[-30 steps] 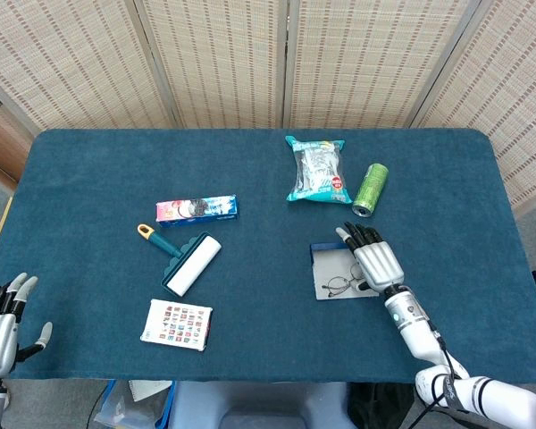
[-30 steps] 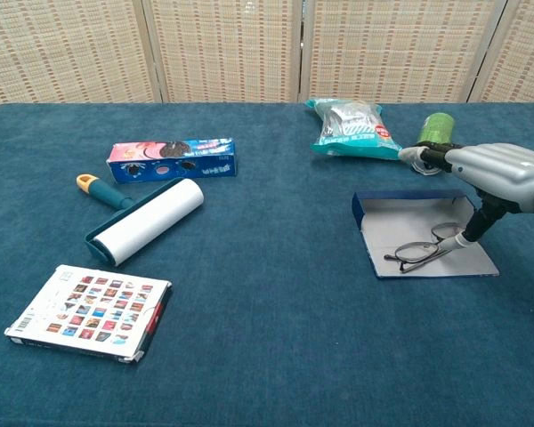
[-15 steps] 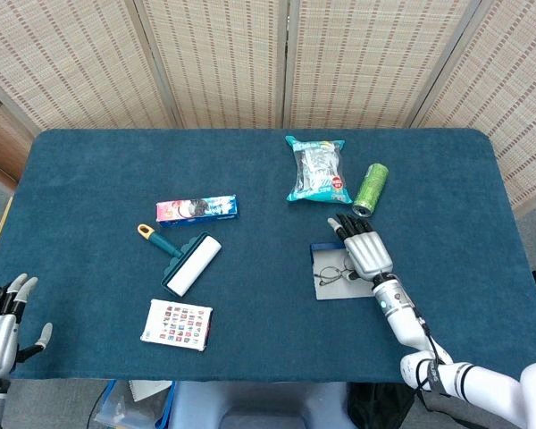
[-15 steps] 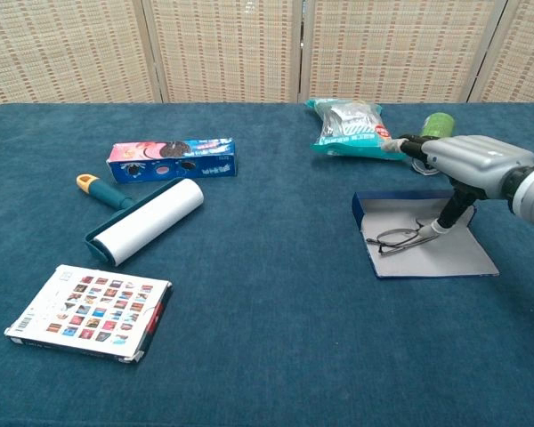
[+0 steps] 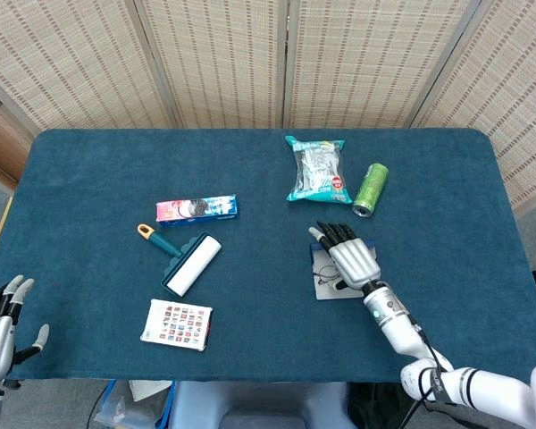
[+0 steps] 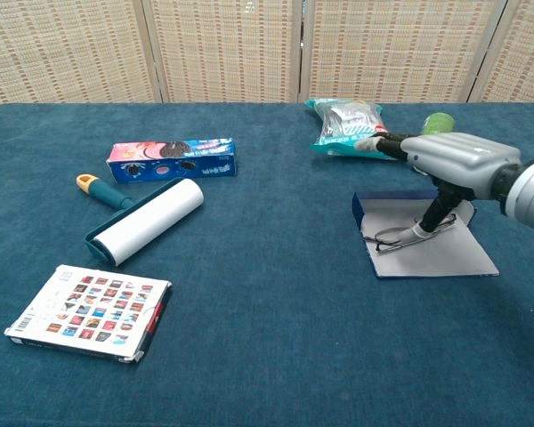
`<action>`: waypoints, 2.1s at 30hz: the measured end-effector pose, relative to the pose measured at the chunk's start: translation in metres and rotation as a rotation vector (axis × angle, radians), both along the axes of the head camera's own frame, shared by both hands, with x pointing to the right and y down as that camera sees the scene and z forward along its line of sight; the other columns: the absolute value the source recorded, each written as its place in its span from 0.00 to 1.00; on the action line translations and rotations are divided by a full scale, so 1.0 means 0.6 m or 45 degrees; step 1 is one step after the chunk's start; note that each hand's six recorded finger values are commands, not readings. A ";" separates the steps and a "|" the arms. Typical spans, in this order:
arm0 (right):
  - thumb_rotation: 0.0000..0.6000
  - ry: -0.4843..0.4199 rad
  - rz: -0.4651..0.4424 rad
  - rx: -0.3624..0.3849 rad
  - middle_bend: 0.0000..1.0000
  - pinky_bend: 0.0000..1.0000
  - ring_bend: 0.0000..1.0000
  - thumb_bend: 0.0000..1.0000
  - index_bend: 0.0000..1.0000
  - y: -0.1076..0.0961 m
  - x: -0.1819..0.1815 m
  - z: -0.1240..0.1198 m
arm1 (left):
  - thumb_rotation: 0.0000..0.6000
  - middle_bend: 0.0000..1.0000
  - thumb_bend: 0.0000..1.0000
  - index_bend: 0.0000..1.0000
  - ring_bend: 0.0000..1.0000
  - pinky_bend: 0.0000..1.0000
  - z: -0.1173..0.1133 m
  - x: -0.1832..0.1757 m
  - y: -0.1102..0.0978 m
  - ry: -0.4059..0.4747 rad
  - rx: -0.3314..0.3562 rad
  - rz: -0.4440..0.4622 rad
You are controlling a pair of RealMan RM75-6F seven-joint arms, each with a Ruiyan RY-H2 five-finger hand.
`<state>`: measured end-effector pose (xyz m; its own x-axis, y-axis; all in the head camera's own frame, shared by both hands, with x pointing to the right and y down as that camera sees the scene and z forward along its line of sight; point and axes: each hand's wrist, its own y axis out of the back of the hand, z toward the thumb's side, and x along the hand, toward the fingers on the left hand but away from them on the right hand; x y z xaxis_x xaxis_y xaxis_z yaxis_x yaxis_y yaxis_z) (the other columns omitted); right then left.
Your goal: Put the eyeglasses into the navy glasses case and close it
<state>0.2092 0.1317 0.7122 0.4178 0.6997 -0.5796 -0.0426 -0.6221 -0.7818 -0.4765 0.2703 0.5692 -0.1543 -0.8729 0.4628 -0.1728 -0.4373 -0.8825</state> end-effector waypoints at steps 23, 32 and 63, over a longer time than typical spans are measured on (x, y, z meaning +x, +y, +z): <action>1.00 0.101 -0.028 -0.021 0.00 0.06 0.00 0.04 0.00 -0.025 -0.038 0.047 | 1.00 0.05 0.35 0.10 0.07 0.00 0.002 -0.015 0.011 -0.009 -0.010 -0.030; 1.00 0.059 -0.026 -0.007 0.00 0.06 0.00 0.04 0.00 -0.022 -0.029 0.029 | 1.00 0.05 0.35 0.10 0.07 0.00 0.004 -0.018 0.011 -0.005 -0.010 -0.035; 1.00 0.192 0.016 -0.017 0.00 0.05 0.00 0.04 0.00 -0.057 0.027 0.055 | 1.00 0.05 0.35 0.10 0.07 0.00 0.006 -0.016 0.014 -0.007 -0.015 -0.038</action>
